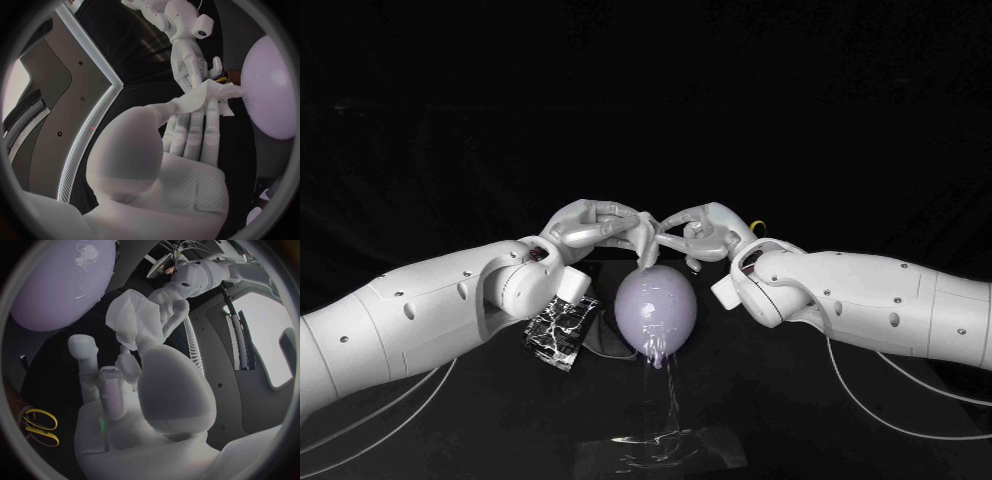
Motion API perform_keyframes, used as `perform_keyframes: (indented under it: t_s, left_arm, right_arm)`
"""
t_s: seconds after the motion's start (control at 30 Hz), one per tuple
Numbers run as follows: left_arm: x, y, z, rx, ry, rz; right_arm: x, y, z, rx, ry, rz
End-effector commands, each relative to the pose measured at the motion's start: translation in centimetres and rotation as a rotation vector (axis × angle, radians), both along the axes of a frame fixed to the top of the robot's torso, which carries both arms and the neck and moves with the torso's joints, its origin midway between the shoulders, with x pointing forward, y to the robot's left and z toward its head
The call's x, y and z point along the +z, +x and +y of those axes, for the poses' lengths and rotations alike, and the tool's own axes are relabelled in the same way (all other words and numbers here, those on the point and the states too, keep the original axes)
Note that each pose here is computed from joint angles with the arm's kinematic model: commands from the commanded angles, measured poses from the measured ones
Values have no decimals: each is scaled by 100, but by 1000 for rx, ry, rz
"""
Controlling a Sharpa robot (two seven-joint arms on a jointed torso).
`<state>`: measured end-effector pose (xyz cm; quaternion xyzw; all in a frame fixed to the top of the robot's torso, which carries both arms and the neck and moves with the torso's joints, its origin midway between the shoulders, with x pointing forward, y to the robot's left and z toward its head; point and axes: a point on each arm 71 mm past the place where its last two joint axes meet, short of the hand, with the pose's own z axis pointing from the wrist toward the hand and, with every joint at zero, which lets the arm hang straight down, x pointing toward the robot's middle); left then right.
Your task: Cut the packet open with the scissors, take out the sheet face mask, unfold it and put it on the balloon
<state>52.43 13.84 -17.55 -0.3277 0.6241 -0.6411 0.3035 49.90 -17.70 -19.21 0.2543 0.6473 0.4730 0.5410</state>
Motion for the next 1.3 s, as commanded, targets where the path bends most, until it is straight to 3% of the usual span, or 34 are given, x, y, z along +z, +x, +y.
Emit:
perform_keyframes:
  t_s: [0.03, 0.83, 1.3]
  left_arm:
    - [29, -8, -20, -17, -16, -9]
    - [30, -12, 12, -13, -15, -9]
    - [28, -12, 19, -14, -13, -6]
  right_arm:
    - [-1, -12, 45, 58, 13, 6]
    - [-14, 28, 8, 30, -1, 7]
    - [37, 6, 16, 1, 6, -54]
